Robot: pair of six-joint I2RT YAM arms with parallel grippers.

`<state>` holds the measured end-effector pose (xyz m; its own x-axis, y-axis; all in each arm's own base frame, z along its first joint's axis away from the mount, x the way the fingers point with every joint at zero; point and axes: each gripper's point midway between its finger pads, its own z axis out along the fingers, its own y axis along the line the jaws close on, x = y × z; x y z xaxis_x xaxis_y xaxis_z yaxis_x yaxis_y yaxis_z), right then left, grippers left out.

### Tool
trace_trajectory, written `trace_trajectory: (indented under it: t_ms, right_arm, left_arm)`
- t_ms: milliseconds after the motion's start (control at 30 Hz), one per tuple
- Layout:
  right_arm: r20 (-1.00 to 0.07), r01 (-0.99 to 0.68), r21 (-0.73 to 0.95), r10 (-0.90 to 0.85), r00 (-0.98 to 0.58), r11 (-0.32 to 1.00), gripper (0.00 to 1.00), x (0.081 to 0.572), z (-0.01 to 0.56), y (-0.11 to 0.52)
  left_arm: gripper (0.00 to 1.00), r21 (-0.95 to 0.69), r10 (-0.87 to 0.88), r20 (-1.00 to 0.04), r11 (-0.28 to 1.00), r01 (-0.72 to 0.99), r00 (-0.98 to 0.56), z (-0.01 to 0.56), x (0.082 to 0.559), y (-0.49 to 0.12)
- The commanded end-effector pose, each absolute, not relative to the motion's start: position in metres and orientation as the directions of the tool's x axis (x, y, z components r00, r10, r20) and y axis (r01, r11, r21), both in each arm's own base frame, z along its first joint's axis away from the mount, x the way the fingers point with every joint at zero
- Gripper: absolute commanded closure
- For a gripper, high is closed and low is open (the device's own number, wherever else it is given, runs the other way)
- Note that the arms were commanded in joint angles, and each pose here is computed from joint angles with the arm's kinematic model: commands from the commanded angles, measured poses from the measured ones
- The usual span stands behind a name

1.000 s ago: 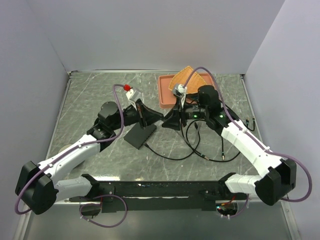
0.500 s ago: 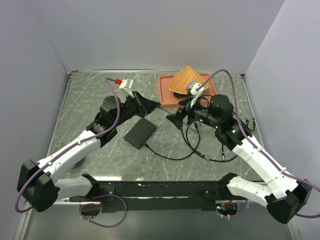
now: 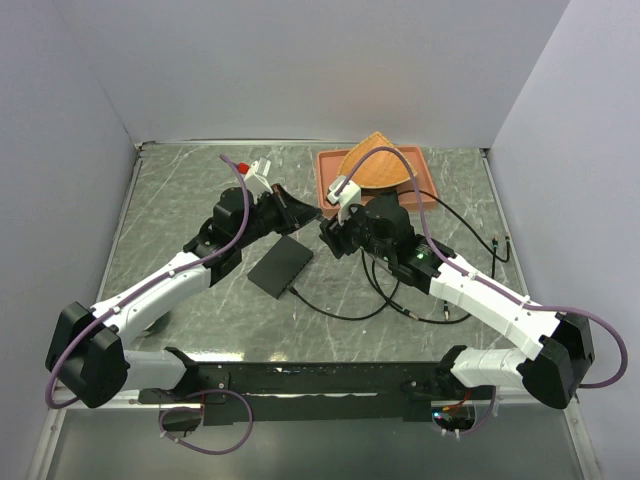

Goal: Insert the plug into the switch port

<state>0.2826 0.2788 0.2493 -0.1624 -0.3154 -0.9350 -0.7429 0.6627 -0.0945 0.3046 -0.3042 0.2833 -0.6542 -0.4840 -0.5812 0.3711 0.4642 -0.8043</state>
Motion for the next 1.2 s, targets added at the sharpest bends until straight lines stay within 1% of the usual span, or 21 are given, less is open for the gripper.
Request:
trace_trajectory:
  t_ms: [0, 167, 267, 300, 367, 567, 600, 633, 667, 700, 767, 933, 967, 1000, 1033, 1100, 1167]
  right_arm:
    - [-0.968, -0.675, -0.138, -0.242, -0.061, 0.725, 0.39, 0.300, 0.295, 0.276]
    - [-0.970, -0.674, -0.140, -0.238, -0.056, 0.725, 0.43, 0.302, 0.296, 0.279]
    - [-0.970, -0.683, -0.131, -0.236, -0.062, 0.719, 0.49, 0.303, 0.294, 0.282]
    - [-0.970, -0.685, -0.128, -0.235, -0.064, 0.717, 0.52, 0.302, 0.295, 0.284]
    - [-0.970, -0.683, -0.126, -0.232, -0.066, 0.720, 0.56, 0.303, 0.297, 0.284]
    - [-0.973, -0.680, -0.124, -0.222, -0.059, 0.722, 0.59, 0.305, 0.299, 0.285]
    - [-0.974, -0.680, -0.122, -0.220, -0.059, 0.723, 0.68, 0.305, 0.300, 0.285]
    - [-0.973, -0.680, -0.121, -0.221, -0.062, 0.723, 0.74, 0.306, 0.298, 0.286]
    - [-0.973, -0.680, -0.120, -0.221, -0.064, 0.723, 0.86, 0.306, 0.298, 0.287]
    - [-0.973, -0.680, -0.121, -0.221, -0.062, 0.723, 0.92, 0.307, 0.300, 0.288]
    - [-0.967, -0.675, -0.121, -0.241, -0.086, 0.728, 1.00, 0.310, 0.294, 0.288]
    - [-0.967, -0.675, -0.126, -0.242, -0.081, 0.727, 1.00, 0.309, 0.294, 0.287]
    - [-0.966, -0.675, -0.127, -0.245, -0.082, 0.726, 1.00, 0.309, 0.293, 0.286]
    - [-0.965, -0.679, -0.128, -0.249, -0.084, 0.723, 1.00, 0.307, 0.292, 0.286]
    - [-0.965, -0.680, -0.132, -0.250, -0.078, 0.721, 1.00, 0.307, 0.293, 0.285]
    - [-0.961, -0.684, -0.134, -0.261, -0.085, 0.717, 1.00, 0.305, 0.289, 0.284]
    - [-0.960, -0.688, -0.136, -0.265, -0.085, 0.713, 1.00, 0.303, 0.288, 0.283]
  left_arm:
    - [0.99, -0.805, -0.494, -0.590, 0.414, 0.424, -0.638, 0.314, 0.304, -0.309]
    - [0.99, -0.805, -0.488, -0.592, 0.401, 0.438, -0.641, 0.317, 0.303, -0.311]
    - [0.99, -0.804, -0.477, -0.592, 0.401, 0.438, -0.649, 0.315, 0.304, -0.313]
    - [0.99, -0.804, -0.477, -0.592, 0.396, 0.443, -0.649, 0.316, 0.304, -0.314]
    - [0.99, -0.807, -0.478, -0.589, 0.392, 0.442, -0.651, 0.315, 0.304, -0.315]
    - [0.99, -0.803, -0.471, -0.594, 0.399, 0.443, -0.652, 0.313, 0.305, -0.315]
    - [0.99, -0.803, -0.473, -0.593, 0.399, 0.442, -0.652, 0.313, 0.305, -0.315]
    - [0.99, -0.803, -0.470, -0.593, 0.402, 0.440, -0.653, 0.312, 0.305, -0.315]
    - [0.99, -0.803, -0.471, -0.592, 0.405, 0.437, -0.653, 0.311, 0.306, -0.315]
    - [0.99, -0.803, -0.467, -0.594, 0.402, 0.441, -0.655, 0.312, 0.304, -0.315]
    - [0.99, -0.802, -0.466, -0.594, 0.400, 0.443, -0.656, 0.312, 0.304, -0.316]
    - [0.98, -0.792, -0.472, -0.607, 0.423, 0.440, -0.640, 0.312, 0.307, -0.312]
    - [0.96, -0.791, -0.471, -0.607, 0.431, 0.433, -0.640, 0.310, 0.308, -0.311]
    - [0.93, -0.788, -0.471, -0.612, 0.438, 0.433, -0.635, 0.310, 0.309, -0.309]
    - [0.88, -0.786, -0.477, -0.614, 0.448, 0.427, -0.630, 0.308, 0.311, -0.307]
    - [0.83, -0.781, -0.482, -0.618, 0.464, 0.418, -0.620, 0.305, 0.313, -0.302]
    - [0.81, -0.775, -0.490, -0.621, 0.497, 0.390, -0.612, 0.299, 0.321, -0.293]
